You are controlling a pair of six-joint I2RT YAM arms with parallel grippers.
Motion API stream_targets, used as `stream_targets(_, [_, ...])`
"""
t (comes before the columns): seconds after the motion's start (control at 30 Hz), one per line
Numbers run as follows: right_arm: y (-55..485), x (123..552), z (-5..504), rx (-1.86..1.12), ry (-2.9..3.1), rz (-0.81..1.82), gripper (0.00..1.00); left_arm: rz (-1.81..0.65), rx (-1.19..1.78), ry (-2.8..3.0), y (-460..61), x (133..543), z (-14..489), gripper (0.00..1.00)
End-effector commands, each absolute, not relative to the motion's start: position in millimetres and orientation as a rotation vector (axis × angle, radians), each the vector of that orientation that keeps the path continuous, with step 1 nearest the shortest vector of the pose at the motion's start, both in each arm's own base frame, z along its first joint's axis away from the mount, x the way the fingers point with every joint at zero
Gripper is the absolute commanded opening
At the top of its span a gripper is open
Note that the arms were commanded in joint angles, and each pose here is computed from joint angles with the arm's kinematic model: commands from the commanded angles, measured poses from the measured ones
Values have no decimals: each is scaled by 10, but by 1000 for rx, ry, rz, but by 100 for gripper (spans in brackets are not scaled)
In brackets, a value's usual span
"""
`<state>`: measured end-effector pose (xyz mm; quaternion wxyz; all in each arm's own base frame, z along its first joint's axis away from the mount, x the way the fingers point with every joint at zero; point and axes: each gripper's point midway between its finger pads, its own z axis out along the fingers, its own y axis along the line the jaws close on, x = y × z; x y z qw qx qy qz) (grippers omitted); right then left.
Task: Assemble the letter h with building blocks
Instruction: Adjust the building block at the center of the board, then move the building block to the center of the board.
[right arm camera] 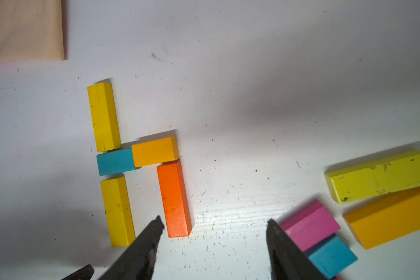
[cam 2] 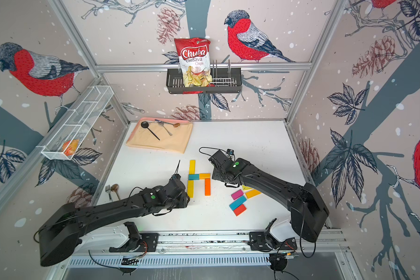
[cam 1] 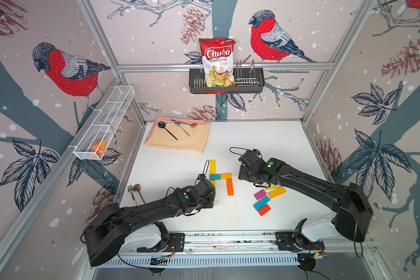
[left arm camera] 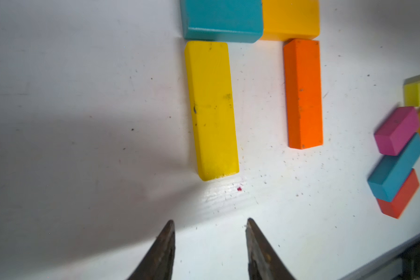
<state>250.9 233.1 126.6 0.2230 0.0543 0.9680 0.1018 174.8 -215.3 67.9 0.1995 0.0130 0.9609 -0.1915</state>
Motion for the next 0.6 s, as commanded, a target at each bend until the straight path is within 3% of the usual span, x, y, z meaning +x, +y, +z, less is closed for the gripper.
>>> stream_targets(0.0, [2086,2558,1263,242,2655,198,70,-397,-13,2589,-1887,1902,1071,51])
stream_targets(0.2, [1236,2538,1001,612,2642,117,79,-446,-90,2355,-1646,2445,1957,61])
stream_targets(0.33, [807,2515,834,782,2627,121,81,-456,-96,2351,-1679,2660,2021,58])
stream_targets(0.57, [694,2497,693,818,2656,135,76,-469,-92,2365,-1718,2736,1913,57])
